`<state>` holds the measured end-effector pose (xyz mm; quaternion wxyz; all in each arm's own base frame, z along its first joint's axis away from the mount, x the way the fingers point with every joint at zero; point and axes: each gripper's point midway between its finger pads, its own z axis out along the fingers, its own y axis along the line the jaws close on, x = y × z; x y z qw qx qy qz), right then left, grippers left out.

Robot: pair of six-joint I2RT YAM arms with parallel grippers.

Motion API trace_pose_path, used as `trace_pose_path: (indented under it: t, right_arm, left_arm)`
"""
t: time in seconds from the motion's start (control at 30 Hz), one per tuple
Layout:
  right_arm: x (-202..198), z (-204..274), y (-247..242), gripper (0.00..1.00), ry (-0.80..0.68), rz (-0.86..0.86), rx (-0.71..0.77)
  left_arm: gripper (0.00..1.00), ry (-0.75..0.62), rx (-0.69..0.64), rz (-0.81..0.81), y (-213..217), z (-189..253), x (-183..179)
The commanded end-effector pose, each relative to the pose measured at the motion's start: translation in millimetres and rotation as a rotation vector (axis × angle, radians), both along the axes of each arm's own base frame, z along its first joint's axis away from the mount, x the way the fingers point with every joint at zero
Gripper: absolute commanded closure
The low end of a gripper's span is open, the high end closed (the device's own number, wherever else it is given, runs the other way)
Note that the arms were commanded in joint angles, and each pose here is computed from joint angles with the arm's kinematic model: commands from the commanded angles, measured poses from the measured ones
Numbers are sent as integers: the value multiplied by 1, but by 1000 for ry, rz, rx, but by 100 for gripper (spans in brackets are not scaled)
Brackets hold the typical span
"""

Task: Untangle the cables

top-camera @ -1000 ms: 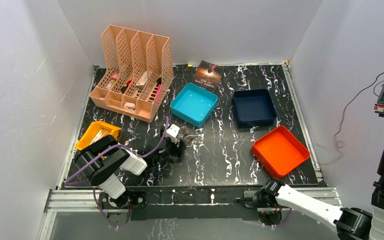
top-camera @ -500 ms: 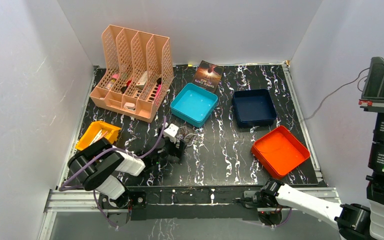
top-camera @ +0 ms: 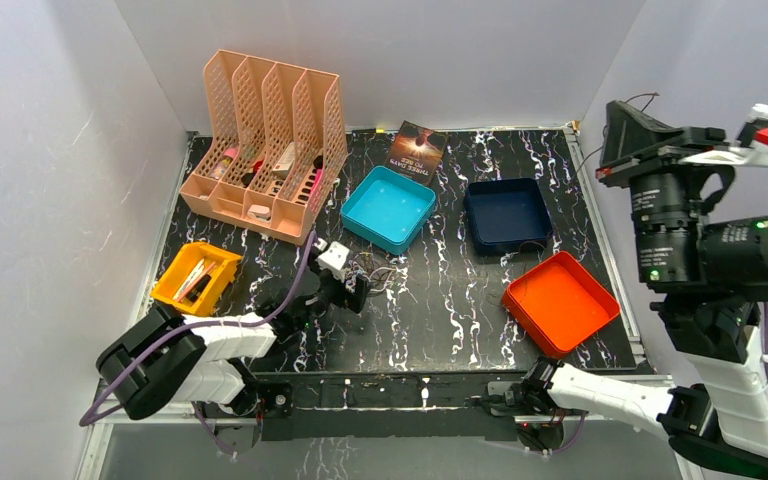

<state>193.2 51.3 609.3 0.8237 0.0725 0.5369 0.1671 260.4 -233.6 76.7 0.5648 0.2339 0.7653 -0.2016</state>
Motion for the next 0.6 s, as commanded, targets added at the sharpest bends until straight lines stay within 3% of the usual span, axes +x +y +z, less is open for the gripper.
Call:
trace_pose_path:
  t: [0.0,0.27,0.57]
  right_arm:
    - [2,-1,-12,100,40,-69,-10]
    - [23,-23,5,100,157,-140,-150]
    - [24,-27,-12,100,212,-263,-165]
  left_arm:
    - [5,-27,-26,26,-1,21,6]
    - [2,-33,-41,38,0,31,8]
    - [2,-43,-36,67,5,37,10]
